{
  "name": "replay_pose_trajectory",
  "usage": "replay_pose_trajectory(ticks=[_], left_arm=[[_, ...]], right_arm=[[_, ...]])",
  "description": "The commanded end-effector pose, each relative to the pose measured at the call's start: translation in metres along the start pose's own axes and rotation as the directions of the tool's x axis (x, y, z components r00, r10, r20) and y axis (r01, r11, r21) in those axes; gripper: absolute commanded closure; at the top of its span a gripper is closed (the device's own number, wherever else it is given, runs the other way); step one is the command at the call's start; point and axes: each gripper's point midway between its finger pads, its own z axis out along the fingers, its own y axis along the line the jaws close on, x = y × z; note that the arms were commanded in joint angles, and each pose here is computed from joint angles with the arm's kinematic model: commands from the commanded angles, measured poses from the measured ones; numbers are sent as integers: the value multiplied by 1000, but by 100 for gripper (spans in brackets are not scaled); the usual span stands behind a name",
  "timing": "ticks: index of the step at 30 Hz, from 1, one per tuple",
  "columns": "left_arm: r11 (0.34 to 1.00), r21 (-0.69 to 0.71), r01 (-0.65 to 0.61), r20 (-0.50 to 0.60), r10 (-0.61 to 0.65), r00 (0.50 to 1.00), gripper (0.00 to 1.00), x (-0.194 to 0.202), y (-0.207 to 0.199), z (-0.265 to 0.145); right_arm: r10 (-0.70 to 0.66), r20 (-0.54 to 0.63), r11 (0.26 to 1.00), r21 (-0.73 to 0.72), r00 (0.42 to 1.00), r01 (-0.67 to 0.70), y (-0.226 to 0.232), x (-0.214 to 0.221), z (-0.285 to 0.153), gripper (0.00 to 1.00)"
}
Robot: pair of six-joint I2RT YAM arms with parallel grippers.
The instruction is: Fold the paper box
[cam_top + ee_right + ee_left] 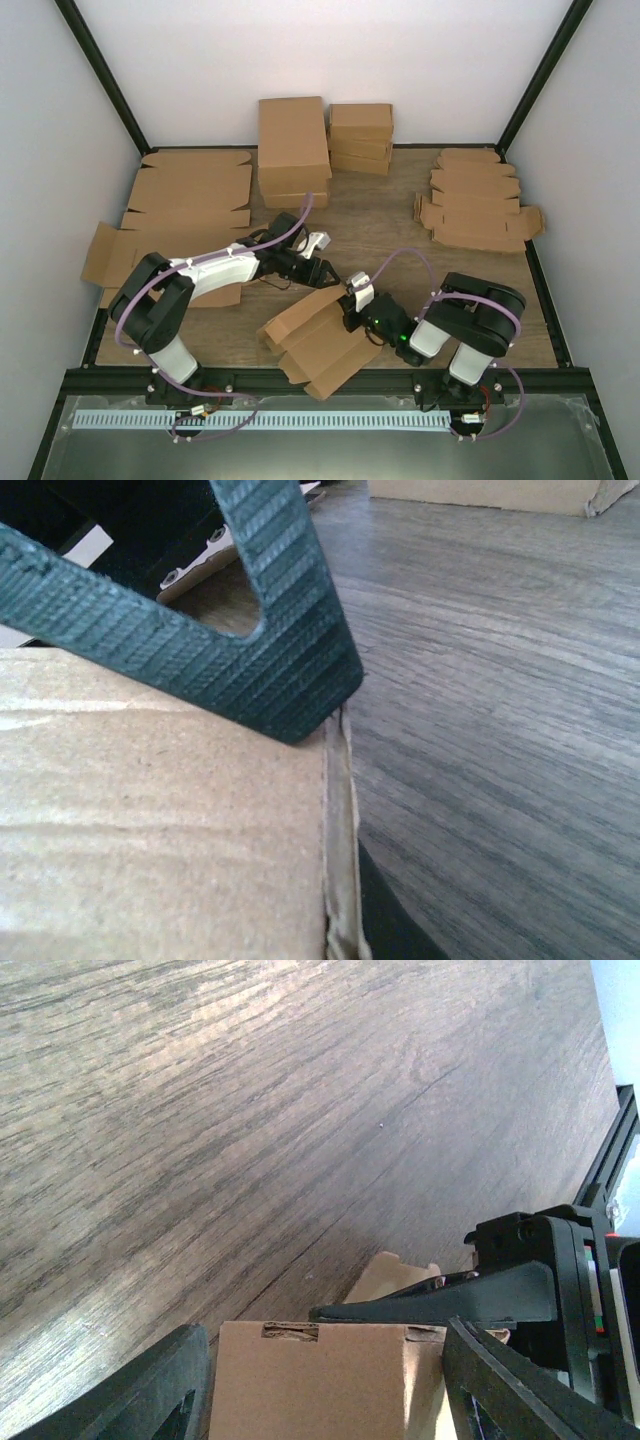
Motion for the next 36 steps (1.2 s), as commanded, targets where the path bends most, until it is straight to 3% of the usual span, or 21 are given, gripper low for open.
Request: replay_pose_trajectory(ticks=[1,13,24,28,32,36], left_arm=[[999,1,49,-36,-49,998,34,12,8,8],[992,51,117,-43,-114,992,32,20,5,12],[974,155,168,-7,-169,986,13,22,-17,-3],[970,159,183,36,-190,981,1,13,-25,-15],[971,167,172,131,-194,972,0,-6,-42,-41],[995,28,98,277,-102,956,0,-34,-55,-92]], right_arm=[[2,49,999,50,999,-5,-5,-12,7,99],[18,91,991,127,996,-30,-9,-22,10,98],[45,103,985,161,994,-62,-7,-22,17,95],[69,106,981,174,992,-87,-9,-24,15,98],[125,120,971,189,985,-146,-15,-27,5,99],[192,118,969,134,974,-207,-6,-35,-2,99]])
